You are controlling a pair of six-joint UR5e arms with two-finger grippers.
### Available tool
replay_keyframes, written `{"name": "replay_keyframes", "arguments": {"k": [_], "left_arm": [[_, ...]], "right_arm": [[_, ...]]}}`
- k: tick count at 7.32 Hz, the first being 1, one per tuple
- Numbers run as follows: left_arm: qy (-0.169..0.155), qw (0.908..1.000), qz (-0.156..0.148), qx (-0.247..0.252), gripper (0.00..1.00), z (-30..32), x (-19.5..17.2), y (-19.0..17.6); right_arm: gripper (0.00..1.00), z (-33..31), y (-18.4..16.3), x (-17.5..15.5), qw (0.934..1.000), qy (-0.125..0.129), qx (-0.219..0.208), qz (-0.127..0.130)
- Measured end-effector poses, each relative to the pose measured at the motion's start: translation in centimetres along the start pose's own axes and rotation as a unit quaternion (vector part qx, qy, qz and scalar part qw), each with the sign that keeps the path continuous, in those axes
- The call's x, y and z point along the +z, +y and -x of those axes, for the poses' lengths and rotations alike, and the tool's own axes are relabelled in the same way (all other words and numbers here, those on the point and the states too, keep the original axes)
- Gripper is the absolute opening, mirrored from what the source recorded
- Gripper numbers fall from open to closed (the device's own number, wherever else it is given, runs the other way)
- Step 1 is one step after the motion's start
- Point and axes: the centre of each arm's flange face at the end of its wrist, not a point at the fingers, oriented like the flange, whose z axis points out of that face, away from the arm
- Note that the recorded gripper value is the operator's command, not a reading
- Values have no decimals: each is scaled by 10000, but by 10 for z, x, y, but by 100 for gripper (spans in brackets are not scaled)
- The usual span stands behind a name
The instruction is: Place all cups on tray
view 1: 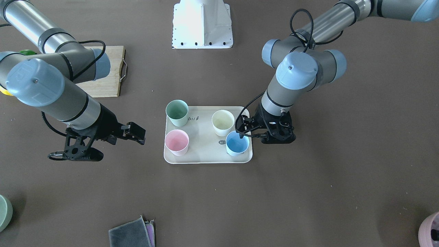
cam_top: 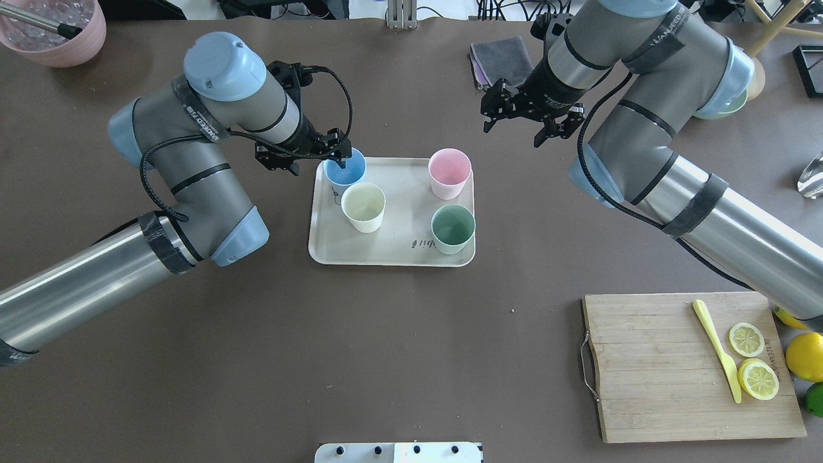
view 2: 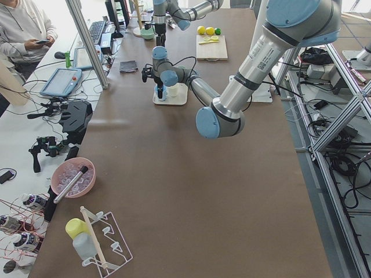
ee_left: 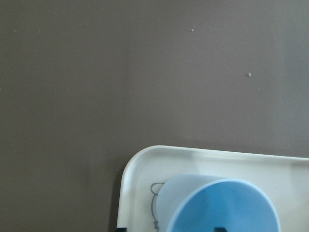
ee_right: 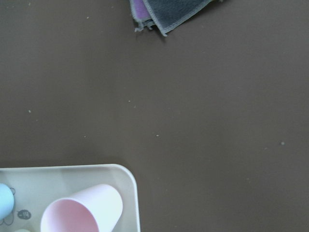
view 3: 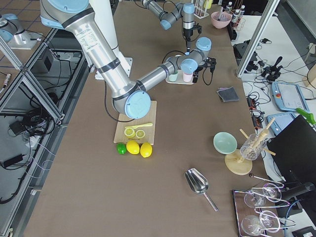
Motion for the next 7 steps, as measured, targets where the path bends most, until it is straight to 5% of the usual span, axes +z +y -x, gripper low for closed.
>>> {"name": "replay_keyframes", "arguments": {"k": [4, 7], "left_arm": [[-677, 9880, 304, 1353, 98, 234, -94, 0], [-961, 9848, 428, 1385, 98, 411, -140, 13]], "right_arm": [[100, -190, -39, -59, 9959, 380, -791, -209], [100, -323, -26, -85, 9905, 632, -1211, -152]]}}
